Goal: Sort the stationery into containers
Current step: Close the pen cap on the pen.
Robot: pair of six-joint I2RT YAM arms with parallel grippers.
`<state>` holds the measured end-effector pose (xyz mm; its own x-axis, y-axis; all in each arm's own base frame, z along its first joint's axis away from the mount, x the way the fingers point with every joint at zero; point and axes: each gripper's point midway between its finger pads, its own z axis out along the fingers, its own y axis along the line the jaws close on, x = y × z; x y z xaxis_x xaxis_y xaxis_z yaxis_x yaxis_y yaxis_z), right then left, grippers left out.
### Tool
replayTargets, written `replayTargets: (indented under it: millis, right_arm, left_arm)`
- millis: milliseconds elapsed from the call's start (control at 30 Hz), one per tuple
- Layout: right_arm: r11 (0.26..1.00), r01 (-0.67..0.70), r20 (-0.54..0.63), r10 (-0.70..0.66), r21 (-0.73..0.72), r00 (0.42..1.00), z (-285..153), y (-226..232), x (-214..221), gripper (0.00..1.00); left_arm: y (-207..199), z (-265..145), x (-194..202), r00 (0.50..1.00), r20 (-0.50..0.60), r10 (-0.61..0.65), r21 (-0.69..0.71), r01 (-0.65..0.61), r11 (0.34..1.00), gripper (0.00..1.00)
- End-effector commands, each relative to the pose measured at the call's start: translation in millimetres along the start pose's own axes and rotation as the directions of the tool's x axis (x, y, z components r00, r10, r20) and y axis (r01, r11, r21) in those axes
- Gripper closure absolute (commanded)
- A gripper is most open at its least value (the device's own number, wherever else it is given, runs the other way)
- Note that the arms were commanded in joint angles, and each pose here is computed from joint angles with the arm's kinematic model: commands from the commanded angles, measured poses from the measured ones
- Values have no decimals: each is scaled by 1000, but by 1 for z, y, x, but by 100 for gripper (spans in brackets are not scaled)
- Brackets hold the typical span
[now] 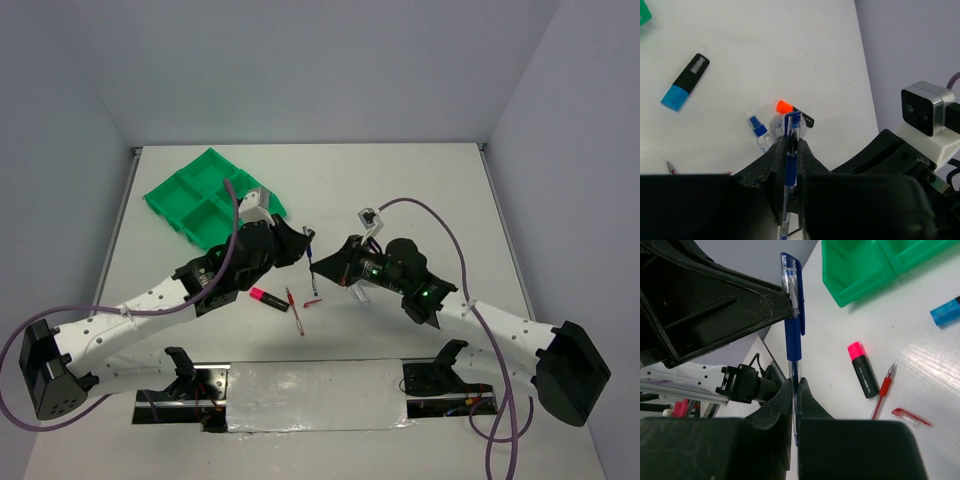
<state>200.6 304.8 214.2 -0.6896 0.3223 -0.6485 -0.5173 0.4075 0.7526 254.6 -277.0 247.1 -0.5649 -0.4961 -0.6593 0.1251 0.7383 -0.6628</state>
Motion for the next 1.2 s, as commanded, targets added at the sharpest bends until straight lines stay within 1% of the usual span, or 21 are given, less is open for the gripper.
replayTargets:
  millis: [0,33,100,167,233,267,367,400,500,567,633,800,867,933,1033,1067,1100,1133,1167]
  right_arm:
    - [988,94,203,-68,-121,977,0,42,-71,100]
    - [985,112,216,-81,-134,973,-2,46,-78,100]
    - [965,199,234,-155,-174,960,-4,59,-88,100]
    - [948,268,242,-223,-171,944,-4,63,-93,100]
    - [918,332,262,-272,-218,926,-8,78,-97,100]
    - [898,378,279,-313,-224,908,-10,82,-99,100]
    - [841,467,319,-378,-274,869,-15,98,-101,100]
    - [834,478,333,-384,-276,861,-16,102,-104,100]
    - [803,517,381,-397,-295,835,-23,117,-114,100]
    - [783,534,403,-397,-321,825,-28,128,-116,100]
    - [757,548,427,-389,-357,816,-37,140,-117,100]
    - [723,550,430,-376,-418,821,-44,149,-107,100]
    - [722,549,419,-382,-421,824,-43,147,-104,100]
    - [705,563,418,-396,-432,817,-44,147,-100,100]
    - [700,570,412,-410,-430,814,-45,146,-96,100]
    - [700,573,414,-412,-427,812,-45,145,-97,100]
    - [701,575,403,-422,-422,812,-44,143,-94,100]
    - [700,577,402,-427,-420,810,-44,144,-93,100]
    - [703,576,394,-431,-417,812,-44,142,-91,100]
  left_arm:
    - [-15,-10,1,999,-21,41,87,-40,995,100]
    - [-17,-11,0,999,-19,50,99,-48,994,100]
    - [-25,-17,-5,996,-4,90,143,-89,986,100]
    - [-27,-19,-4,990,1,138,173,-136,976,100]
    - [-34,-25,-8,987,22,161,216,-161,963,100]
    - [-37,-27,-8,982,26,187,237,-188,953,100]
    - [-51,-38,-15,973,71,219,322,-230,918,100]
    - [-61,-44,-17,971,86,221,372,-237,897,100]
    - [-72,-55,-18,956,114,271,440,-293,849,100]
    - [-72,-58,-19,946,129,297,448,-323,834,100]
    - [-66,-59,-17,941,142,307,440,-338,832,100]
    - [-52,-54,-16,942,161,294,405,-335,851,100]
    - [-54,-53,-15,941,158,298,411,-338,847,100]
    - [-58,-54,-13,937,156,312,432,-349,832,100]
    - [-60,-54,-13,936,154,317,434,-352,829,100]
    - [-60,-54,-14,936,154,315,430,-351,832,96]
    - [-62,-54,-16,937,156,312,431,-349,832,90]
    - [-63,-55,-15,937,154,315,437,-350,829,88]
    - [-66,-58,-18,937,159,311,446,-350,824,78]
